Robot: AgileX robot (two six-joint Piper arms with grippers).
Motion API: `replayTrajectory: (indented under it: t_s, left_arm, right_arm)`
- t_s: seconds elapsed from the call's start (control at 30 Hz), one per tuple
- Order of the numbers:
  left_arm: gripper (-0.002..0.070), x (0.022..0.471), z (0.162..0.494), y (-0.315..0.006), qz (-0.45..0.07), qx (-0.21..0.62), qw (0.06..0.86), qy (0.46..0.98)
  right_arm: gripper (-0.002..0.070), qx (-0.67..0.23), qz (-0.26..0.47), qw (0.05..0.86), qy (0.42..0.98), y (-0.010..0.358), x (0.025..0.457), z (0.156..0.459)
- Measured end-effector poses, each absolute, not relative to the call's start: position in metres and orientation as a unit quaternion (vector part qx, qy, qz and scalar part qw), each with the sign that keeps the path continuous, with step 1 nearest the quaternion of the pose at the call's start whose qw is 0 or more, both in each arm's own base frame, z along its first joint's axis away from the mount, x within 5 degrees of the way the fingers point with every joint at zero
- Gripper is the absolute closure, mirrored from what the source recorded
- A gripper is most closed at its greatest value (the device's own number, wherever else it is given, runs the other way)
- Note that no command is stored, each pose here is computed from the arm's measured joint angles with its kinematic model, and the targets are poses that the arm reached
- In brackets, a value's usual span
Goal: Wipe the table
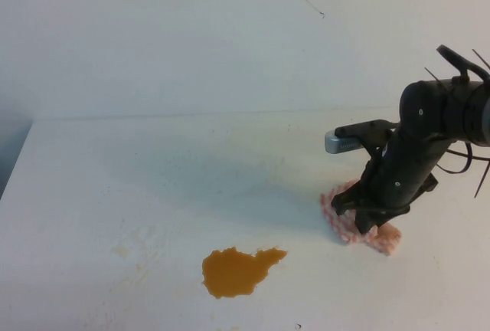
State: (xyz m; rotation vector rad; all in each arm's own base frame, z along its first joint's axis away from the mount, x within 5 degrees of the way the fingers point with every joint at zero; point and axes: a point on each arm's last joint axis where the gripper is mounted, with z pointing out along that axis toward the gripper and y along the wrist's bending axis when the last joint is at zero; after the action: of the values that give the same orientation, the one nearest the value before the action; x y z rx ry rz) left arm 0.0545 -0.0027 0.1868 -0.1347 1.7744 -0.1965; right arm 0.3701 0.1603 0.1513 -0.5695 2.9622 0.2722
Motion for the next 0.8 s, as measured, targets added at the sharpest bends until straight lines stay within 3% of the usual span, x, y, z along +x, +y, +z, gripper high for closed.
replayTrajectory:
  t_s: [0.07, 0.13, 0.4, 0.8]
  left_arm:
    - [0.0678, 0.055, 0.187, -0.003, -0.086, -0.059, 0.625, 0.773]
    - [0.0678, 0.055, 0.187, -0.003, -0.086, -0.059, 0.625, 0.773]
    - [0.0678, 0.055, 0.187, -0.003, -0.086, -0.059, 0.625, 0.773]
    - [0.0678, 0.055, 0.187, -0.003, -0.086, -0.059, 0.625, 0.773]
  right_arm:
    - [0.0617, -0.188, 0.09, 0.058, 0.976, 0.161, 0.371, 0.153]
    - [0.0644, -0.188, 0.091, 0.061, 0.976, 0.161, 0.372, 0.155]
    - [0.0654, -0.188, 0.102, 0.072, 0.974, 0.165, 0.378, 0.162]
    - [0.0655, -0.206, 0.219, 0.105, 0.948, 0.2, 0.382, 0.188]
